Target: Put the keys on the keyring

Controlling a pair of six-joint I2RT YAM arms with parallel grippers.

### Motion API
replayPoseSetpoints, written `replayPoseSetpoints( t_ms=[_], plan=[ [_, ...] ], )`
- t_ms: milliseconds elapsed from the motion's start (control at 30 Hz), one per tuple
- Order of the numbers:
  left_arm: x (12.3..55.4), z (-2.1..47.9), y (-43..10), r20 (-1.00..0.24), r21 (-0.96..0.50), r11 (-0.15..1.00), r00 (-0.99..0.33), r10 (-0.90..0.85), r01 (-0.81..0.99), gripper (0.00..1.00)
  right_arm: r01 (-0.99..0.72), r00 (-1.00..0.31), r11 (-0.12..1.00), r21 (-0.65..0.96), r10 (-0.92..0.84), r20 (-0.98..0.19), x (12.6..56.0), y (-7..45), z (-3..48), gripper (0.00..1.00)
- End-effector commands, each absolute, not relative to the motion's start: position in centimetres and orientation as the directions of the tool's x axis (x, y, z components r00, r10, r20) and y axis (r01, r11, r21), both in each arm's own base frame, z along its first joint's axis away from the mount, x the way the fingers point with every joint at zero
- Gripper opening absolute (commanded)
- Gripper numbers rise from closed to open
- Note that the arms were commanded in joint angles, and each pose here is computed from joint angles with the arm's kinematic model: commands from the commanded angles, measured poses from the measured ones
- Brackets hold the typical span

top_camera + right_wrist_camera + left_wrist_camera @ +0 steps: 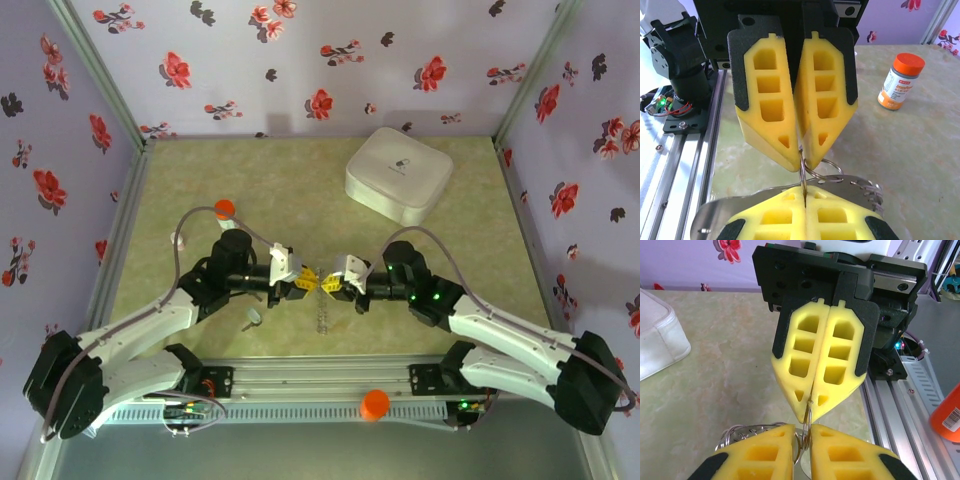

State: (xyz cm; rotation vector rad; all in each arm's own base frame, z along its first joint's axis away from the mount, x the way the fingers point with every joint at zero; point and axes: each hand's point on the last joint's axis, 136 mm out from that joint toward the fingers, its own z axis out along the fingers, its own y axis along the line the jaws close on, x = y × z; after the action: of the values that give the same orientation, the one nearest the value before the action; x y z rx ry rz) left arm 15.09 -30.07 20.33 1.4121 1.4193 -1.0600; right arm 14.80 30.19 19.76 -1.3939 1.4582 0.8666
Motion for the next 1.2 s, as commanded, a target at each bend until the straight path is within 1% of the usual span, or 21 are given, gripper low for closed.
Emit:
replayPoseSetpoints(
  t_ms=[0,100,200,433,500,600,733,800,900,1000,1067,1167],
  plan=[
    [15.3,22.2,-30.5,-0.971,0.022,-0.015,0.025,0.237,1.000,0.10,-0.985,0.121,0.089,-0.149,-0.264,-0.957,14.7,31.3,22.9,0.00],
    [15.4,22.1,-30.5,-0.971,0.019,-0.015,0.022,0.236,1.000,0.10,-0.985,0.116,0.092,-0.144,-0.260,-0.959,14.8,31.4,22.9,0.00],
    [15.3,22.0,-30.5,-0.971,0.021,-0.014,0.024,0.237,1.000,0.12,-0.985,0.116,0.098,-0.145,-0.258,-0.959,14.9,31.4,23.0,0.00],
    [15.2,21.7,-30.3,-0.970,0.013,-0.011,0.015,0.244,1.000,0.13,-0.985,0.110,0.105,-0.139,-0.248,-0.963,15.0,31.5,23.2,0.00],
    [15.2,21.7,-30.3,-0.969,0.019,-0.013,0.021,0.245,1.000,0.10,-0.985,0.106,0.105,-0.135,-0.246,-0.963,15.0,31.5,23.2,0.00],
    [15.1,21.9,-30.2,-0.969,0.032,-0.014,0.035,0.243,0.999,0.01,-0.985,0.105,0.105,-0.135,-0.250,-0.963,15.0,31.5,23.1,0.00],
    [15.3,22.2,-30.1,-0.969,0.049,0.000,0.047,0.244,0.999,0.00,-0.981,0.110,0.123,-0.147,-0.271,-0.956,15.3,31.2,22.7,0.00],
    [15.5,22.4,-29.9,-0.967,0.063,0.023,0.055,0.249,0.998,0.00,-0.972,0.119,0.162,-0.173,-0.296,-0.948,15.8,30.6,22.4,0.19],
    [16.6,22.7,-29.2,-0.962,0.091,0.107,0.060,0.268,0.990,0.00,-0.952,0.117,0.232,-0.198,-0.321,-0.940,16.5,29.3,22.3,0.36],
    [19.1,23.6,-27.6,-0.962,0.108,0.311,0.020,0.272,0.944,0.00,-0.921,0.048,0.354,-0.165,-0.316,-0.948,17.8,27.6,22.7,0.46],
    [20.7,24.3,-26.1,-0.964,0.105,0.448,-0.020,0.266,0.888,0.00,-0.886,-0.016,0.443,-0.134,-0.318,-0.948,18.9,26.6,22.6,0.50],
    [22.1,25.1,-23.9,-0.965,0.083,0.587,-0.082,0.249,0.805,0.00,-0.862,-0.079,0.498,-0.091,-0.310,-0.947,19.6,26.2,22.3,0.49]
  ],
)
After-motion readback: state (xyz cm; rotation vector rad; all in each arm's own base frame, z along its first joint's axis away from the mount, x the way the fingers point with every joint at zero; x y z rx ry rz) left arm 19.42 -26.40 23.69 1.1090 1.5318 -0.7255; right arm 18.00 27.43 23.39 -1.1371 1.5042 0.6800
